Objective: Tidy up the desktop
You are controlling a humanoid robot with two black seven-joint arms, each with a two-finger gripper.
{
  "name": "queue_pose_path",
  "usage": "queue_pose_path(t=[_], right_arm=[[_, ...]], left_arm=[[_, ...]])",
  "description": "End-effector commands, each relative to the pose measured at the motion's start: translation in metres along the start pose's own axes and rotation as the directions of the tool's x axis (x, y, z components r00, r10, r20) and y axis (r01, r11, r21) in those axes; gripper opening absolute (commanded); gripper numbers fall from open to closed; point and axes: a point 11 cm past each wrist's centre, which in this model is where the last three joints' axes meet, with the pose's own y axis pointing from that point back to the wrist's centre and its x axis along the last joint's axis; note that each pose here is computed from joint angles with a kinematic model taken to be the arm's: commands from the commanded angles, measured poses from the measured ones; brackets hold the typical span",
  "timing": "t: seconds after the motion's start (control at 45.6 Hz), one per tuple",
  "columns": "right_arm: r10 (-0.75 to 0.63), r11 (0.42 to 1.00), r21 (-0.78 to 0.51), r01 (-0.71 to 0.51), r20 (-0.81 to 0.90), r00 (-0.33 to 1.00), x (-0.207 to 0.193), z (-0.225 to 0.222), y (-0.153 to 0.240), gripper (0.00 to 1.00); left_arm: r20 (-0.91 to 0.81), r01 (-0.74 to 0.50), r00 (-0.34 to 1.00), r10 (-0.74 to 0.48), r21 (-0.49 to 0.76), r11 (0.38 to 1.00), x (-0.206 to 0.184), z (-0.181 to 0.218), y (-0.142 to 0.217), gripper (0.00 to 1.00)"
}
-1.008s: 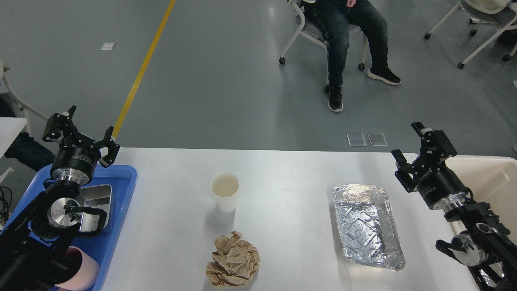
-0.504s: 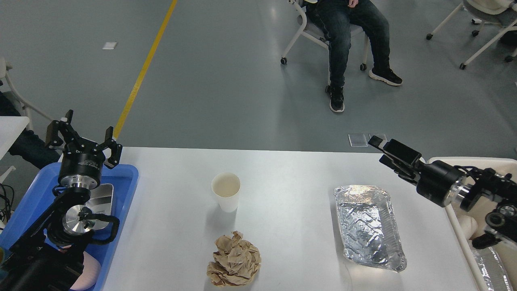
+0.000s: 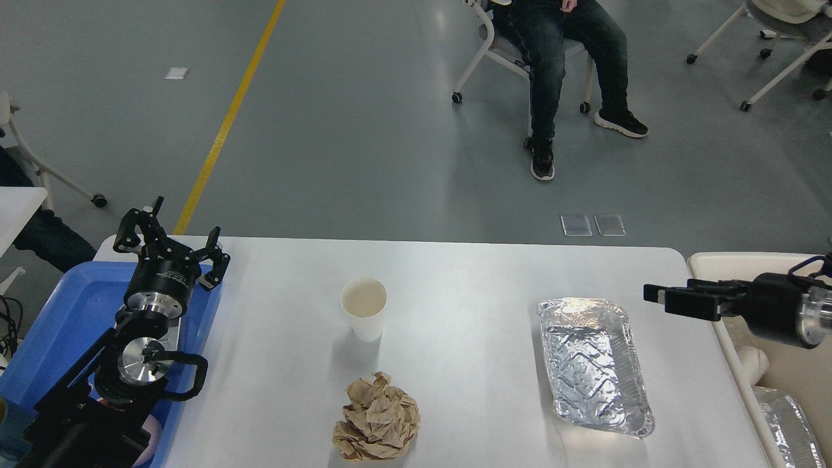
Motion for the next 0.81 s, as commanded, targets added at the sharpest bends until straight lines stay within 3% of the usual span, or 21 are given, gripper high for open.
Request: queue_pose_path(t=[0.0, 0.197, 0.526, 0.789], right_arm=[[-0.051, 0.998, -0.041, 0.049, -0.045, 0.998, -0.003, 0.006, 0.014, 1.00], [-0.120, 0.988, -0.114, 0.104, -0.148, 0.982, -0.011, 0.020, 0.030, 1.00], [-0.174, 0.969, -0.202, 0.144, -0.140, 0.975, -0.021, 0.027, 0.076, 1.00], [-0.143, 0.968, -0.213, 0.135, -0.020, 0.990, -0.021, 0.033, 0.082, 1.00]], left_arm=[[-0.004, -0.007, 1.000, 0.008, 0.012, 1.000, 0.001, -0.006, 0.002, 0.97], [-0.004, -0.022, 1.000, 0.022, 0.019, 1.000, 0.006, -0.009, 0.006, 0.97], [0.000, -0.025, 1.000, 0.025, 0.026, 0.999, 0.008, -0.010, 0.007, 0.97], [0.001, -0.024, 1.000, 0.024, 0.028, 0.999, 0.007, -0.010, 0.006, 0.97]])
